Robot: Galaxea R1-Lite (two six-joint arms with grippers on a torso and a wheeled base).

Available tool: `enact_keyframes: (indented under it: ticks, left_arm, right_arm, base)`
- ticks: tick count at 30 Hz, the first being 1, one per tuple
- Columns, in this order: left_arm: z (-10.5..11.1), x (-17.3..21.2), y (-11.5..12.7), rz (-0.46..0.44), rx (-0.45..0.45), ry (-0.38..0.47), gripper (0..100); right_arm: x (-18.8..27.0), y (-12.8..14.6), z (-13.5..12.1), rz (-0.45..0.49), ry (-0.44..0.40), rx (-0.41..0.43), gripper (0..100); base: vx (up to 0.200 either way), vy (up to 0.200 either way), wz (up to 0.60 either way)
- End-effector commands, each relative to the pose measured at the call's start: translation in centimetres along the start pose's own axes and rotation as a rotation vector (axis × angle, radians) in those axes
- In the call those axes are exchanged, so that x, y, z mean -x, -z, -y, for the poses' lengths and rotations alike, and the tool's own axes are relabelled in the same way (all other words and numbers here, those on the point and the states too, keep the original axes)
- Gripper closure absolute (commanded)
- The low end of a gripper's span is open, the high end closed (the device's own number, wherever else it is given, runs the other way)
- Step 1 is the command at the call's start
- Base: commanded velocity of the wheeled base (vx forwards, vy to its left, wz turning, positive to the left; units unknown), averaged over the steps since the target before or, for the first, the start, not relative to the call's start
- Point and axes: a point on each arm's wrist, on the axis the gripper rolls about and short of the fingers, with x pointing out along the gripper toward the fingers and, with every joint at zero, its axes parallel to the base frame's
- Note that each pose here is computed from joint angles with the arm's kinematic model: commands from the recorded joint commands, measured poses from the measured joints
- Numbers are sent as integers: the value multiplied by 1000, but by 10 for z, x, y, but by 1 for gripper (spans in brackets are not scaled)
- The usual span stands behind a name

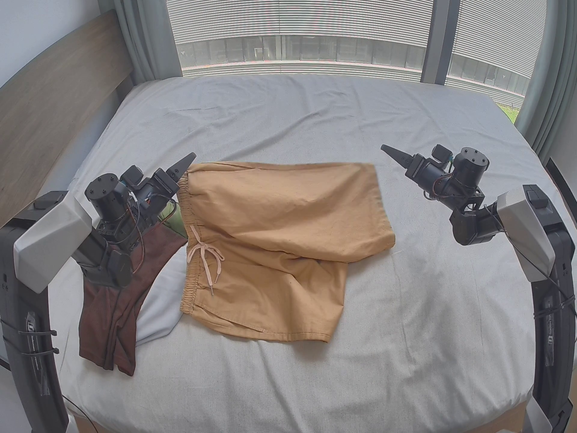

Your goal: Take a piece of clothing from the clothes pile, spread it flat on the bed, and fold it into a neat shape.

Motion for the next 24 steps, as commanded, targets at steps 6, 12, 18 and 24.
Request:
enact_keyframes:
  ticks: [6,12,18,24]
  left_arm:
    - [-2,-12,0,-32,30,-78,0]
    - [-10,-16,1,-40,47,-183,0]
    - [-22,-8,1,-60,-18,-316,0]
    - [-3,18,-2,-97,-103,-333,0]
  right_arm:
    - [11,-15,-15,-10,16,6,0]
    - [35,11,-23,-120,73,11,0]
    - [64,63,-29,-287,124,13,0]
    - [79,96,-36,-390,141,-28,0]
  base:
    - [0,0,0]
    - [0,0,0]
    - [0,0,0]
    - [0,0,0]
